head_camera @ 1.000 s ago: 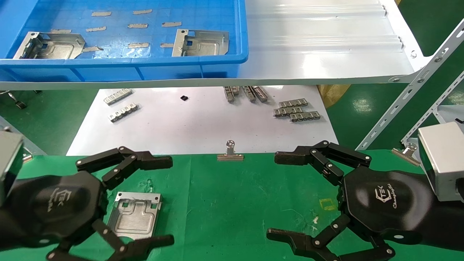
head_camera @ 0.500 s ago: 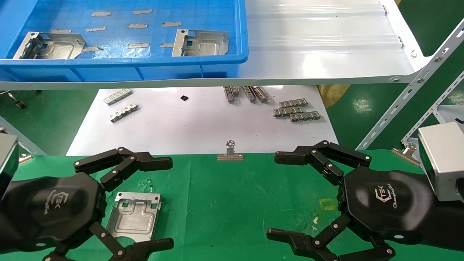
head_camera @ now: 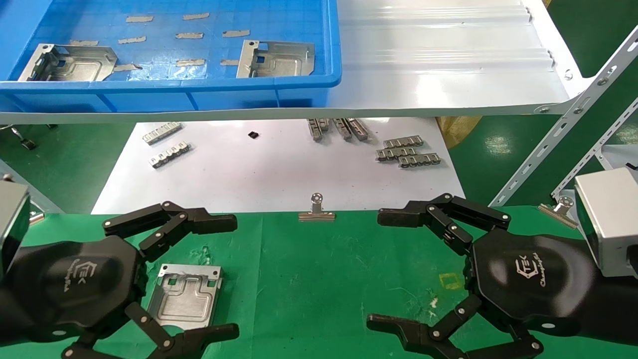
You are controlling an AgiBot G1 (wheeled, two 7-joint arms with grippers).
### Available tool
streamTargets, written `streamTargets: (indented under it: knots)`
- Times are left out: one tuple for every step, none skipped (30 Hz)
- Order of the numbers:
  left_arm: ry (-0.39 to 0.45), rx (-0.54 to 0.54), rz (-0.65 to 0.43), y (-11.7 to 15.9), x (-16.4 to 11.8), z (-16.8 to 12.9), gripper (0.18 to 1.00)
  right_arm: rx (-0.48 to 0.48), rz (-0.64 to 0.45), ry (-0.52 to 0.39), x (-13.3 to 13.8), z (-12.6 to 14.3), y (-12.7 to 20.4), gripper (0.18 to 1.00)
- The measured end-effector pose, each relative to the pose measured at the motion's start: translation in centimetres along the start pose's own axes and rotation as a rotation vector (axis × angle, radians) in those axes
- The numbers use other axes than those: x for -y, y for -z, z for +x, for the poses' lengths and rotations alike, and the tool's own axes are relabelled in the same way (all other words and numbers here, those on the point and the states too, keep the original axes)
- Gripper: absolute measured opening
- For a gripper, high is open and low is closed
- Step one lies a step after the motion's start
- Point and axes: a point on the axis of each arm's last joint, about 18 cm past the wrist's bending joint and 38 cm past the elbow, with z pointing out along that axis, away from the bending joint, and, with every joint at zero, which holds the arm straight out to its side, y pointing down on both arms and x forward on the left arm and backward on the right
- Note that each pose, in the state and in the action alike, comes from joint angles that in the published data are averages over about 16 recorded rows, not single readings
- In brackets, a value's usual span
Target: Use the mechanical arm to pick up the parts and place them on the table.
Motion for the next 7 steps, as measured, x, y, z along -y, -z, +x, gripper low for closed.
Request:
streamTargets:
  knots:
    - [0.000, 0.000, 0.000, 0.00, 0.00, -0.01, 1.001, 0.000, 0.000, 0.000, 0.00, 0.00, 0.00, 1.001]
    - [0.000, 0.000, 0.000, 0.00, -0.01, -0.01, 1.001, 0.000, 0.000, 0.000, 0.00, 0.00, 0.00, 1.001]
    - [0.000, 0.000, 0.000, 0.00, -0.01, -0.02, 1.001, 0.000, 0.000, 0.000, 0.00, 0.00, 0.00, 1.001]
    - [0.000, 0.000, 0.000, 0.00, -0.02, -0.02, 1.001, 0.000, 0.000, 0.000, 0.00, 0.00, 0.00, 1.001]
    - [0.000, 0.001, 0.000, 0.00, -0.02, -0.03, 1.001, 0.000, 0.000, 0.000, 0.00, 0.00, 0.00, 1.001]
    - [0.000, 0.001, -0.001, 0.00, -0.02, -0.03, 1.001, 0.000, 0.000, 0.000, 0.00, 0.00, 0.00, 1.001]
    - [0.000, 0.001, -0.001, 0.01, -0.02, -0.04, 1.001, 0.000, 0.000, 0.000, 0.00, 0.00, 0.00, 1.001]
